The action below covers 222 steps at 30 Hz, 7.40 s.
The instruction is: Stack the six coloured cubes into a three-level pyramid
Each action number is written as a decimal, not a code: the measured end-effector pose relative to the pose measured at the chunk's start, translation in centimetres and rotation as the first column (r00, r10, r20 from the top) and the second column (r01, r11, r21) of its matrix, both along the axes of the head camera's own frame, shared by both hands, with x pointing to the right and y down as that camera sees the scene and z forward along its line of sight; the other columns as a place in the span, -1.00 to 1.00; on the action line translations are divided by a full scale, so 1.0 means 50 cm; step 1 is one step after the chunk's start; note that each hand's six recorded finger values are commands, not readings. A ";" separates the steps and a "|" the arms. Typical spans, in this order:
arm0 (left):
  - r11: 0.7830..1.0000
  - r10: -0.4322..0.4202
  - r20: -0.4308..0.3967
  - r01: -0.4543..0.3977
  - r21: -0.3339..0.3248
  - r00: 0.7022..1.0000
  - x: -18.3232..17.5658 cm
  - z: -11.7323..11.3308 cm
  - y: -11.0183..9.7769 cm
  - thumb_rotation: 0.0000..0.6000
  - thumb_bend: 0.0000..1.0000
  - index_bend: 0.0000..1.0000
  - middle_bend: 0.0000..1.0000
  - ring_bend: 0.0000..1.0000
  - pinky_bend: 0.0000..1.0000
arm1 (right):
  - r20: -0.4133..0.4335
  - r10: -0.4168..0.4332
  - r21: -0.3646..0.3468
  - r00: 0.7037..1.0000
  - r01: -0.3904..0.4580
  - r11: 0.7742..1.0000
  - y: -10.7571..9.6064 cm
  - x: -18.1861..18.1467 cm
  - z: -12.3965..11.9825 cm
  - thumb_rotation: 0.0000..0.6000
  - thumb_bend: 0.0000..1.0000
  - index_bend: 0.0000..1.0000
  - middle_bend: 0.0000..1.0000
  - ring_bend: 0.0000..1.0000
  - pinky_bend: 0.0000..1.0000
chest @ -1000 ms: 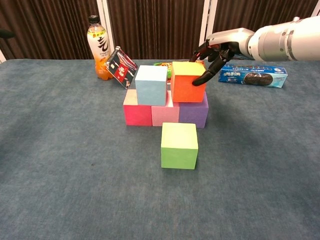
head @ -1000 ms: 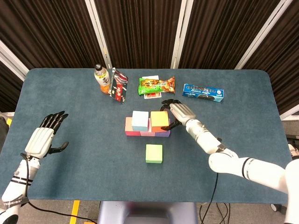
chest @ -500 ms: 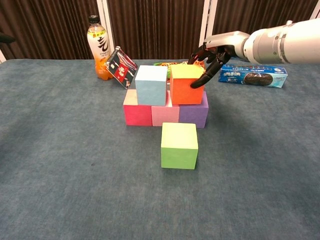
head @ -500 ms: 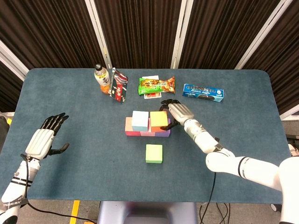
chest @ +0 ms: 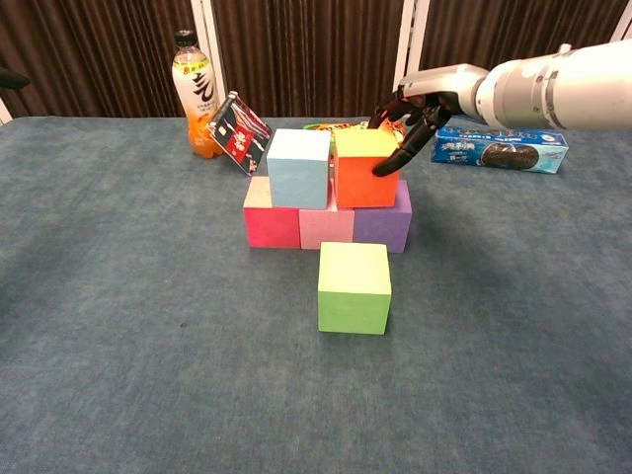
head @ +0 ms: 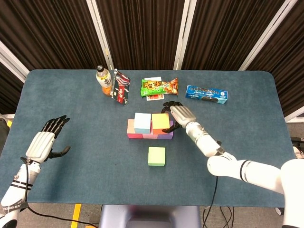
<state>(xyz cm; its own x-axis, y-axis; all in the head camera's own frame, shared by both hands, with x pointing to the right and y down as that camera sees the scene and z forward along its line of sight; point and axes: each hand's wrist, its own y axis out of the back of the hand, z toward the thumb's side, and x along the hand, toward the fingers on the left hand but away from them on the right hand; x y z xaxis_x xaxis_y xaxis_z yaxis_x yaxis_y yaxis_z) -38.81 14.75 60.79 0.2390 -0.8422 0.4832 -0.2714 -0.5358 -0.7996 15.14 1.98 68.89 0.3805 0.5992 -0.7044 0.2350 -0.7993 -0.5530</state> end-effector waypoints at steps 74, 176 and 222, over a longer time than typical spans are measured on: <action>0.999 -0.018 -0.043 0.016 -0.045 0.999 -0.018 0.020 0.015 1.00 -0.40 -1.00 -1.00 -1.00 -0.89 | -0.067 0.034 0.029 0.997 -0.032 0.999 0.016 -0.027 -0.010 1.00 -0.31 -0.09 -0.58 -0.91 -0.89; 0.999 -0.044 -0.022 0.044 0.006 0.999 -0.013 -0.005 0.027 1.00 -0.40 -1.00 -1.00 -1.00 -0.88 | -0.052 0.015 0.152 0.999 -0.007 0.988 0.216 0.217 -0.160 1.00 -0.53 -0.39 -0.39 -0.43 0.02; 0.999 -0.053 -0.085 0.052 -0.010 0.995 -0.036 0.004 0.043 1.00 -0.40 -1.00 -1.00 -1.00 -0.87 | -0.084 -0.104 0.072 0.991 0.110 0.991 0.305 -0.028 0.015 1.00 -0.47 -0.11 0.20 0.38 0.94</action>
<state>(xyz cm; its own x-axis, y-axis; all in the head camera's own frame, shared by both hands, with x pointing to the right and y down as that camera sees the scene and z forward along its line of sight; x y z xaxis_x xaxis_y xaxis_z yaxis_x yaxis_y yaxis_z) -40.59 16.87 60.98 0.2349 -0.8510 0.4697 -0.3664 -0.5251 -0.7681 13.76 17.23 69.66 0.3897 0.6113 -0.6888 0.1027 -0.7721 -0.6272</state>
